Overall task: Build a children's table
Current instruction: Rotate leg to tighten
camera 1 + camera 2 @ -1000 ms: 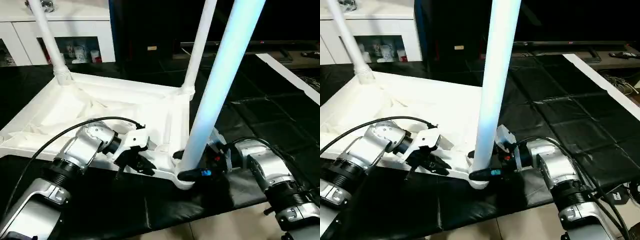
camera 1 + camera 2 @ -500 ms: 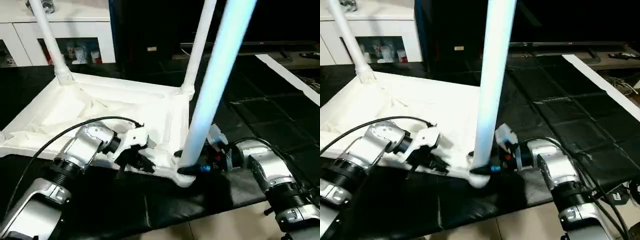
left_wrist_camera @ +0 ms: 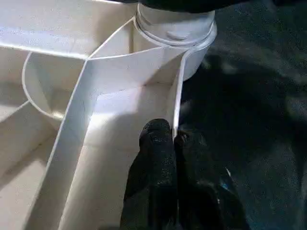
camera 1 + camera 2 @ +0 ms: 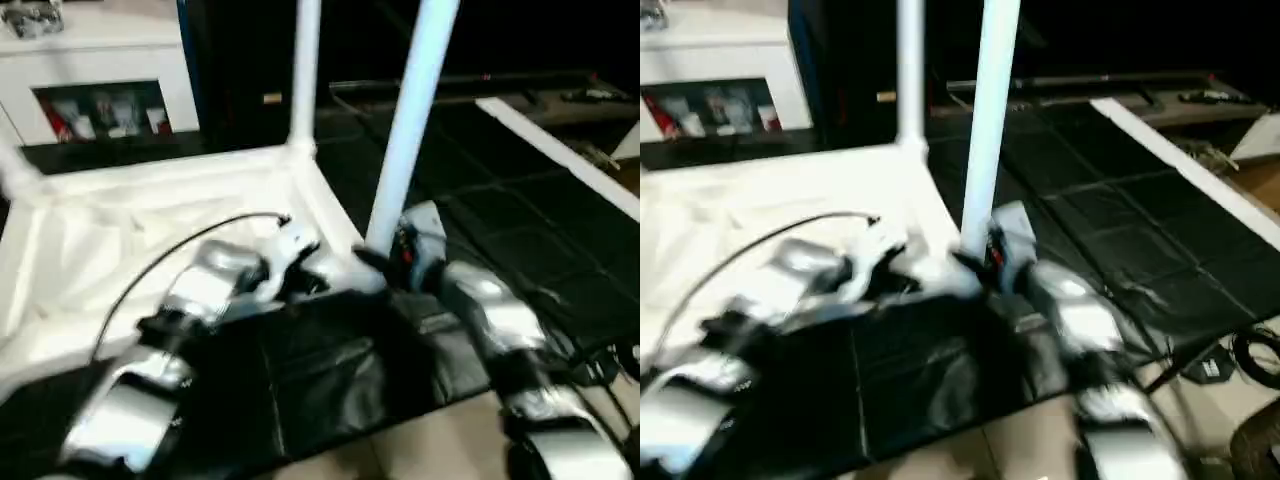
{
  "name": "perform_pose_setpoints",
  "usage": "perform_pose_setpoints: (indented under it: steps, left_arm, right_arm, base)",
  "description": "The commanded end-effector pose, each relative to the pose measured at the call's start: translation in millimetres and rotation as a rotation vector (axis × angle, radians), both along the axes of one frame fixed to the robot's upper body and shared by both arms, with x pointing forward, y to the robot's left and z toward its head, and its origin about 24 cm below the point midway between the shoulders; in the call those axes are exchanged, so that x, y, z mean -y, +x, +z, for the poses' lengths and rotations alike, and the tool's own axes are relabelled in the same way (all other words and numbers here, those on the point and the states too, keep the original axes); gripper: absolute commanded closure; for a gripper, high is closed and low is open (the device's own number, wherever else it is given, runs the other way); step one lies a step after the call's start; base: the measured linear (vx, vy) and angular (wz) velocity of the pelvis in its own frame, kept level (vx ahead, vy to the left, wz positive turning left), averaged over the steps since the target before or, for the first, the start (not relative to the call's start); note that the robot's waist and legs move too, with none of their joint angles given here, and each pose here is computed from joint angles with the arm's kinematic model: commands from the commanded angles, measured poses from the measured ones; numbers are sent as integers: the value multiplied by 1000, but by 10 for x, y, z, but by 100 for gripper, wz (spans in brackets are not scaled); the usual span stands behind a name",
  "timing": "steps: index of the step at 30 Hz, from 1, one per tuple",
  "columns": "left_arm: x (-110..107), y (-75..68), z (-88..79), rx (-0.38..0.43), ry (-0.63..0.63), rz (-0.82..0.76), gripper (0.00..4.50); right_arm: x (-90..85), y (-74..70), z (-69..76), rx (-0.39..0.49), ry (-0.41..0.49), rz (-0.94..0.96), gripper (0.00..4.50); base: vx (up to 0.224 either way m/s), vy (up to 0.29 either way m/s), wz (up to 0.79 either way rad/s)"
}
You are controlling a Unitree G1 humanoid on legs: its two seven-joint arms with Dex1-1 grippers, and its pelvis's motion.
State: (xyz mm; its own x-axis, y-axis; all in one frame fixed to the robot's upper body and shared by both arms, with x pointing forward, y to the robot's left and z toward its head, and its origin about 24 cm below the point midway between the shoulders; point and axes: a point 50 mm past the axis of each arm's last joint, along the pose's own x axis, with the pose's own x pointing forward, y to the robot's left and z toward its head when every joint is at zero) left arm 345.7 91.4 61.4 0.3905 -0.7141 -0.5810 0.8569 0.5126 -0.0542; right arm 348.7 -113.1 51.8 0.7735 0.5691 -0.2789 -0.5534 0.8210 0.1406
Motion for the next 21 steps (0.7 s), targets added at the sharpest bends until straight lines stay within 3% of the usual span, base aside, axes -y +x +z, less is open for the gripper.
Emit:
perform_pose_setpoints:
  steps: [1, 4, 7, 10, 12, 21]
  left_arm:
    - [383, 61, 247, 95, -96, -18, 450]
    - [377, 50, 241, 93, -89, -23, 450]
    - [360, 44, 233, 92, -81, -24, 450]
    - [315, 42, 227, 94, -78, -28, 450]
    - [267, 32, 220, 104, -74, -53, 450]
    - [-110, -126, 155, 51, 5, -285, 450]
  right_arm:
    - [-625, -181, -175, -102, 18, 188, 244]
    - [-654, -179, -153, -86, 28, 194, 244]
    - [-670, -174, -131, -71, 46, 193, 183]
    - [-675, -181, -102, -59, 75, 209, 177]
    - [-648, -193, -97, -44, 64, 233, 150]
    - [-155, -284, -13, 46, 60, 436, 88]
  base:
    - [0, 0, 0]
    - [0, 0, 0]
    - [0, 0, 0]
    - [0, 0, 0]
    - [0, 0, 0]
    - [0, 0, 0]
